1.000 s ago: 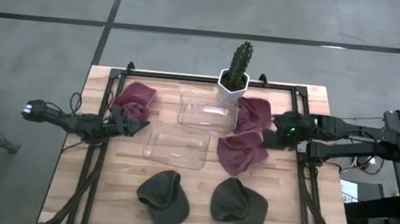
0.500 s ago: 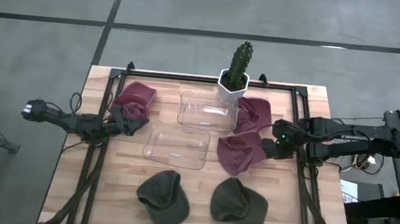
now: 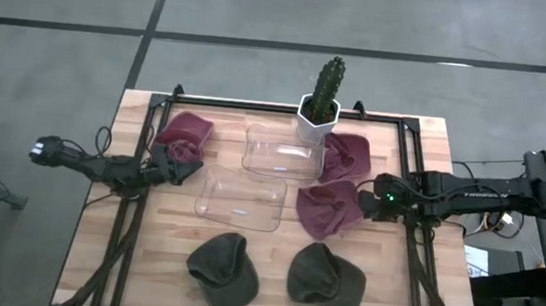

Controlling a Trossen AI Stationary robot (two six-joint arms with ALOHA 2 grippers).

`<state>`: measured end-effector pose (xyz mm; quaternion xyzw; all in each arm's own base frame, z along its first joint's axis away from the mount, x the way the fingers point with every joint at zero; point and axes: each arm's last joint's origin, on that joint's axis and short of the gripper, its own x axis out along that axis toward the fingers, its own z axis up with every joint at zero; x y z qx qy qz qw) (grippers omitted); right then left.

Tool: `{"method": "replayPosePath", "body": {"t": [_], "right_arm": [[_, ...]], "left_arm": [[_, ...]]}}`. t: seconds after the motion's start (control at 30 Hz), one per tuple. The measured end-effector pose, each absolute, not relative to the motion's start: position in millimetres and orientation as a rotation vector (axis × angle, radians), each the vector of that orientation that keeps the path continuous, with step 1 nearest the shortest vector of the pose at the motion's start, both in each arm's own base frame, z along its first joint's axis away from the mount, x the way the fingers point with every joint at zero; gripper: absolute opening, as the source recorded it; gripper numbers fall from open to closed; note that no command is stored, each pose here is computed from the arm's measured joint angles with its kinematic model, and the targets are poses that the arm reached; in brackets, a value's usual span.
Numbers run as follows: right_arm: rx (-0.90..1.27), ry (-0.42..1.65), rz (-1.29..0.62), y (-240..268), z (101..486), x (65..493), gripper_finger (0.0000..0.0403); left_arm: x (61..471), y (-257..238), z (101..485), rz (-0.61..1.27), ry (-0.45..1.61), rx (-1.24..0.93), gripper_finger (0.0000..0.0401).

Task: Pick & Place hat
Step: Put the bottom red cap into the top transparent bin

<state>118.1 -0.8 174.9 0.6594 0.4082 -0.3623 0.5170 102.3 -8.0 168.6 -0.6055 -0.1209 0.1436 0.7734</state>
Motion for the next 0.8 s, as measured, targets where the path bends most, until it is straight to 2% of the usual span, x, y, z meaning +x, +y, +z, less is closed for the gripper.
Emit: {"method": "replayPosePath", "body": {"t": [0.13,0.33,0.57,0.7,0.8], "right_arm": [[1.622,0.962,-0.914,-1,165,116,0.0137],[1.735,0.850,-0.850,0,153,124,0.0140],[1.732,0.820,-0.909,-1,142,121,0.0134],[1.722,0.769,-0.940,-3,135,119,0.0114],[1.707,0.735,-0.950,-4,134,119,0.0079]], "left_arm": [[102,-8,169,0.310,-0.272,-1.319,0.0044],[102,-8,171,0.313,-0.278,-1.309,0.0044],[102,-8,173,0.311,-0.281,-1.307,0.0044],[102,-8,172,0.311,-0.281,-1.313,0.0044],[102,-8,172,0.310,-0.282,-1.315,0.0044]]}}
